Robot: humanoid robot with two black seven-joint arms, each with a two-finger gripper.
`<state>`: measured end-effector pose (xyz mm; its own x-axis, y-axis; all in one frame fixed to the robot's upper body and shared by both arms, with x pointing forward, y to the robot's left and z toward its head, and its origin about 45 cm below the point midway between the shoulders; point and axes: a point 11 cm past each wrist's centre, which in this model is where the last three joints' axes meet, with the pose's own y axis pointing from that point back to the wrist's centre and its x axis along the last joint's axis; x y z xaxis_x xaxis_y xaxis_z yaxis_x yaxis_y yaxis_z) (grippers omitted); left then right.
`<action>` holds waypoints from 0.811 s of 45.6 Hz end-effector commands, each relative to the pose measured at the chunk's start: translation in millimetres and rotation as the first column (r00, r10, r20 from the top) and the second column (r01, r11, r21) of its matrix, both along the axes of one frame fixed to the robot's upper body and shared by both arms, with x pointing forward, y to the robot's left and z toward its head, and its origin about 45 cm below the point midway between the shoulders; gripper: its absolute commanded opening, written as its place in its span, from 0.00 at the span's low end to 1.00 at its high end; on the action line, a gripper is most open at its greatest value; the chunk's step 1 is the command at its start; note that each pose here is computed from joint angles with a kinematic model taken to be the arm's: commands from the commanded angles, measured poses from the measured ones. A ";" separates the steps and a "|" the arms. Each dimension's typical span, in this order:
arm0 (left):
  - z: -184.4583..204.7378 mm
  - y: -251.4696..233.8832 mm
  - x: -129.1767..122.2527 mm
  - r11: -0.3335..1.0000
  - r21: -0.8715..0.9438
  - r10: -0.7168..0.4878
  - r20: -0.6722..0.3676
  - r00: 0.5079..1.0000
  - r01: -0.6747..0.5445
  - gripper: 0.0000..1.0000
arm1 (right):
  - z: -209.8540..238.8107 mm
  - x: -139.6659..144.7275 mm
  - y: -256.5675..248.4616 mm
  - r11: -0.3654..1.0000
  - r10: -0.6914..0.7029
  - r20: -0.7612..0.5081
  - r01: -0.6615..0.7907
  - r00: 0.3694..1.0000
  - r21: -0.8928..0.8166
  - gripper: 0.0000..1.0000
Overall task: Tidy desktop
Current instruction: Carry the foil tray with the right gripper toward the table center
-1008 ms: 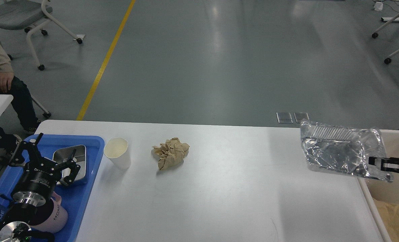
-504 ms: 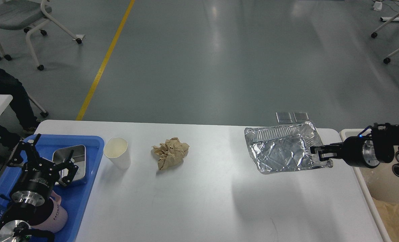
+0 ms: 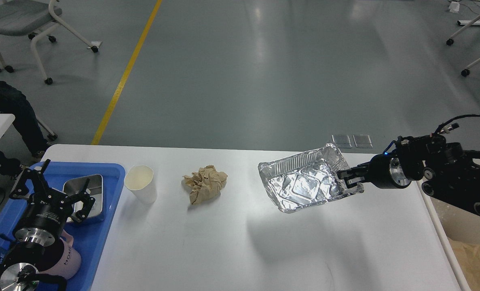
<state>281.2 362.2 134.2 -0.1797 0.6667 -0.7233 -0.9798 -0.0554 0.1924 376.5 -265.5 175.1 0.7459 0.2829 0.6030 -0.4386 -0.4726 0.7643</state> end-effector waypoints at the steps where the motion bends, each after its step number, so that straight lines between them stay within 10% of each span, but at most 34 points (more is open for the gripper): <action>1: 0.4 0.9 -0.1 1.000 0.003 0.001 0.001 1.000 -0.001 0.96 | -3.6 6.5 22.9 0.999 0.042 0.004 -0.042 0.999 -0.004 0.00; 37: 20.5 28.6 3.7 0.939 0.331 -0.084 -0.042 0.996 0.093 0.96 | -2.5 16.1 41.8 0.999 0.027 -0.008 -0.027 1.000 0.030 0.00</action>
<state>283.6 389.7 153.5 -0.1180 0.8520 -0.5100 -0.9803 -0.0181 0.1965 391.9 -225.2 170.9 0.7453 0.2848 0.6029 -0.4193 -0.5029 0.7558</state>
